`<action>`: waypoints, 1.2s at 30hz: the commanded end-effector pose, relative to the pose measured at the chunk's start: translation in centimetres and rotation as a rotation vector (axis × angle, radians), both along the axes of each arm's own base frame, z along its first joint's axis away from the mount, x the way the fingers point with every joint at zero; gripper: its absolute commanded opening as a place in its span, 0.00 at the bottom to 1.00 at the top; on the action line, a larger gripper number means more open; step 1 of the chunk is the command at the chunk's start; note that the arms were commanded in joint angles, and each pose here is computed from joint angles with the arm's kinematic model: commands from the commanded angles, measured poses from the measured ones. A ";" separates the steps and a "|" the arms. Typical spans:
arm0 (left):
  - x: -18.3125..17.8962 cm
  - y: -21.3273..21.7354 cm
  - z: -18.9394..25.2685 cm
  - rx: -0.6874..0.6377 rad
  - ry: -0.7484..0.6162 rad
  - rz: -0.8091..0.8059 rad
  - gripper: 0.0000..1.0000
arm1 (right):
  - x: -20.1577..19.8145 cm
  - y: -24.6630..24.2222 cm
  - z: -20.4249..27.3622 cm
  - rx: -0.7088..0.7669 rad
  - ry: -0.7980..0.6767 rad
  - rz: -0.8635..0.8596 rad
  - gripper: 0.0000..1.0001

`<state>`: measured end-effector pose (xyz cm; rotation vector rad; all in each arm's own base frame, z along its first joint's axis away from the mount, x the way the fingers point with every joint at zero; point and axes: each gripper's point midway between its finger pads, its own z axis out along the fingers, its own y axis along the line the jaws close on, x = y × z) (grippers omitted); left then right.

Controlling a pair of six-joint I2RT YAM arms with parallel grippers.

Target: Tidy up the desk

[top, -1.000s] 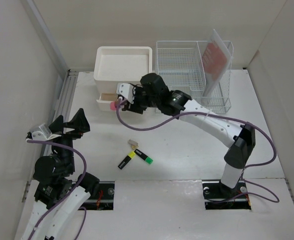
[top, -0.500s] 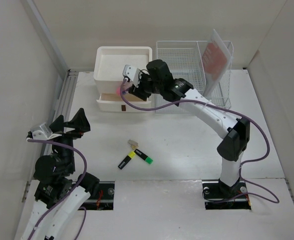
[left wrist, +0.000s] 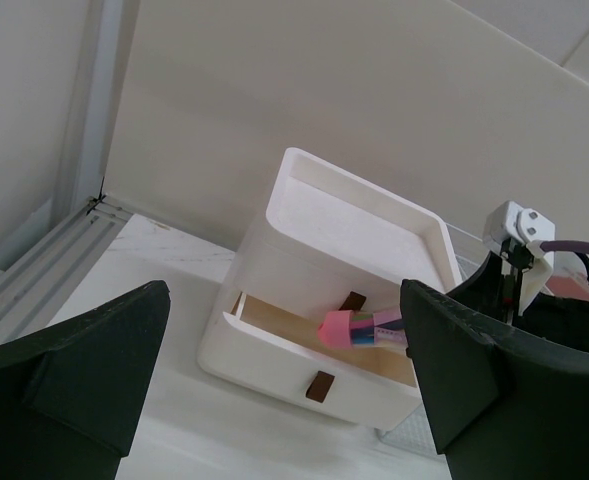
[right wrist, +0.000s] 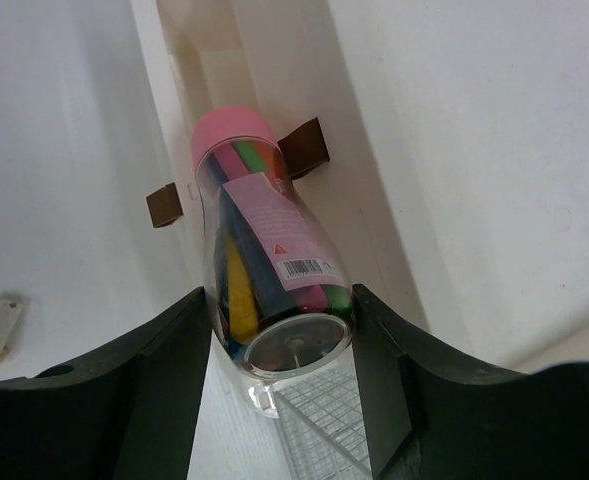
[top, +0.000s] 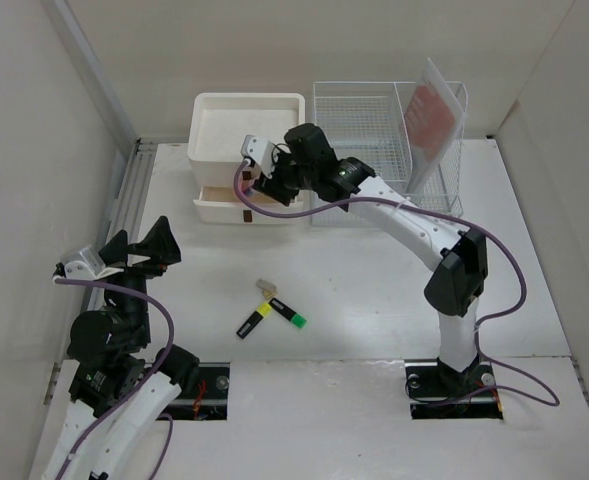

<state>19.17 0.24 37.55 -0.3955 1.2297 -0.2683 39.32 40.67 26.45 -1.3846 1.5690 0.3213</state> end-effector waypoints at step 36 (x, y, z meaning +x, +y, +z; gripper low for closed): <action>0.1 0.0 0.5 -0.003 -0.017 0.006 1.00 | 0.7 1.2 1.5 0.054 -0.040 -0.050 0.71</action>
